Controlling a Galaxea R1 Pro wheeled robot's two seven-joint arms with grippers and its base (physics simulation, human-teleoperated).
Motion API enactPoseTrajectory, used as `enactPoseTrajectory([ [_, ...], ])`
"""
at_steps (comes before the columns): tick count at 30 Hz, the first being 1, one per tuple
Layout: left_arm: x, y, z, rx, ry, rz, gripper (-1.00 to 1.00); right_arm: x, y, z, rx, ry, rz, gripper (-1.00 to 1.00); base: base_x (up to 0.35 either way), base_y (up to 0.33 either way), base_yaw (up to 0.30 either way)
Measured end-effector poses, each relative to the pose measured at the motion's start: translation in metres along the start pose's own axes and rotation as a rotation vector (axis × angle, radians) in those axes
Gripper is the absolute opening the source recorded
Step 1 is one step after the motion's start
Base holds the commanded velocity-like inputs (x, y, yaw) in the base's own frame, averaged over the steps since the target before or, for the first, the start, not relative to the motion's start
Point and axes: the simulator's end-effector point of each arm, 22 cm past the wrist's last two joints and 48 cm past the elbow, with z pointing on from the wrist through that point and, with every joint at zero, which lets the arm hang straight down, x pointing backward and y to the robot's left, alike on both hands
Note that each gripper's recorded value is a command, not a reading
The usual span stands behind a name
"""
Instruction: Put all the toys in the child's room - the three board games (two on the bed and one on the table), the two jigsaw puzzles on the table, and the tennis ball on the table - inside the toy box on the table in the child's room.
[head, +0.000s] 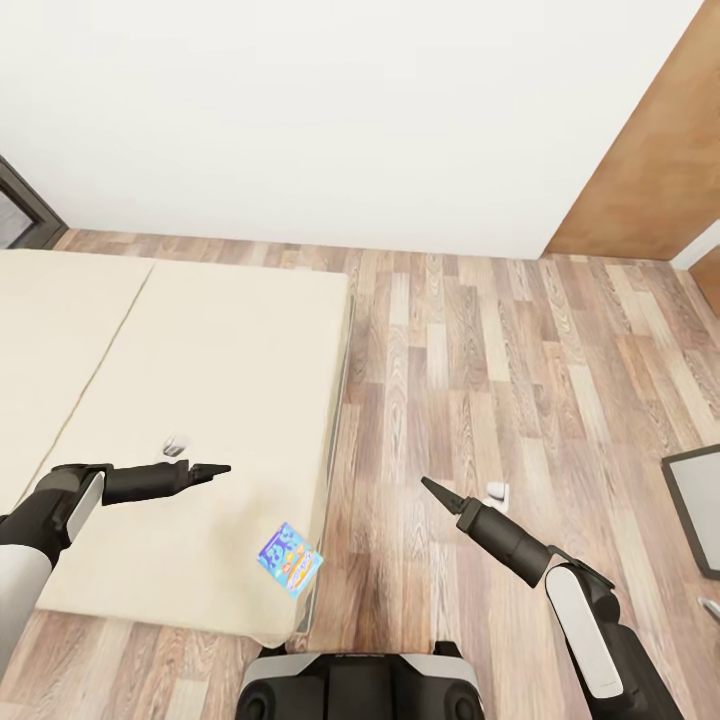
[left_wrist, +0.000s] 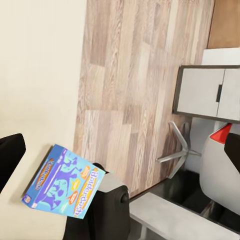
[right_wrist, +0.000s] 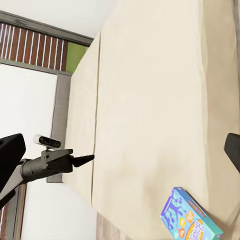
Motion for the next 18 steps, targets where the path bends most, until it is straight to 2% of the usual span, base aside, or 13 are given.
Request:
enactPoseTrajectory([
  [18,-0.009,-0.013,-0.008,0.007,-0.018,0.021,1.0,-0.009,0.013,-0.002,-0.017,-0.015,-0.022,1.0,0.0,0.0,0.0],
])
